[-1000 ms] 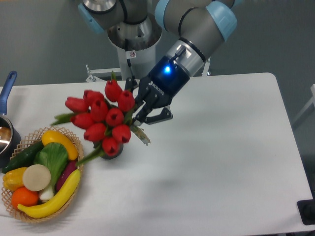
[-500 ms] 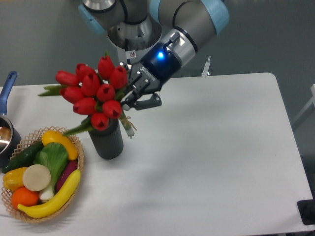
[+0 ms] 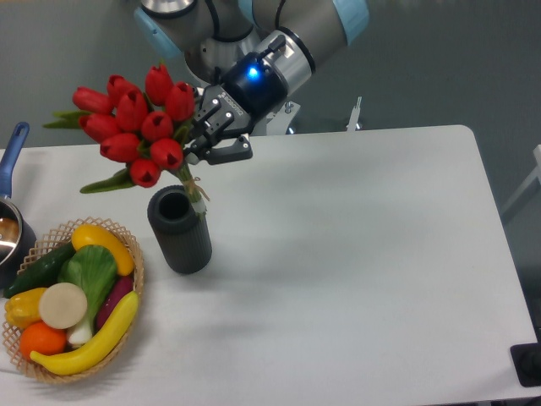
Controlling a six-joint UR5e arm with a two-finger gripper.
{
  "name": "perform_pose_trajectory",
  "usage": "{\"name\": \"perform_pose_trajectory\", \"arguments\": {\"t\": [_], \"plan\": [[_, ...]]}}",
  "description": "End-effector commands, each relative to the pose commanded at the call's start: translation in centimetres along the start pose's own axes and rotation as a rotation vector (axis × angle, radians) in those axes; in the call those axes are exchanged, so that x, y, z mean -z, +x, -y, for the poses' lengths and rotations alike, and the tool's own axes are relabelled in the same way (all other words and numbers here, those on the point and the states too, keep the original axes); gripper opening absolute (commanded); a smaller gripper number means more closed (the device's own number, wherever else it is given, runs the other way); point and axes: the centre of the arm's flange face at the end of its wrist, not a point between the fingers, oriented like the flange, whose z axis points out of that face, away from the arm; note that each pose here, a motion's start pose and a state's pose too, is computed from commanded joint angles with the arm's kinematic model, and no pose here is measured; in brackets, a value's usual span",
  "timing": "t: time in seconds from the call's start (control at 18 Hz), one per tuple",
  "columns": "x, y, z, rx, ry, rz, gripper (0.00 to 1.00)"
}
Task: Insert the flowers into the vase
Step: 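Align the tulip stems above the vase opening and lower them in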
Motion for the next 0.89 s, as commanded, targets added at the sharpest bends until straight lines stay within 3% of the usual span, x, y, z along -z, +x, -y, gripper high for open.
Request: {"name": "perform_pose_trajectory", "arguments": {"t": [0.89], "plan": [[-1.9,1.6,-2.5,0.022,0.011,-0.048,0.1]]}}
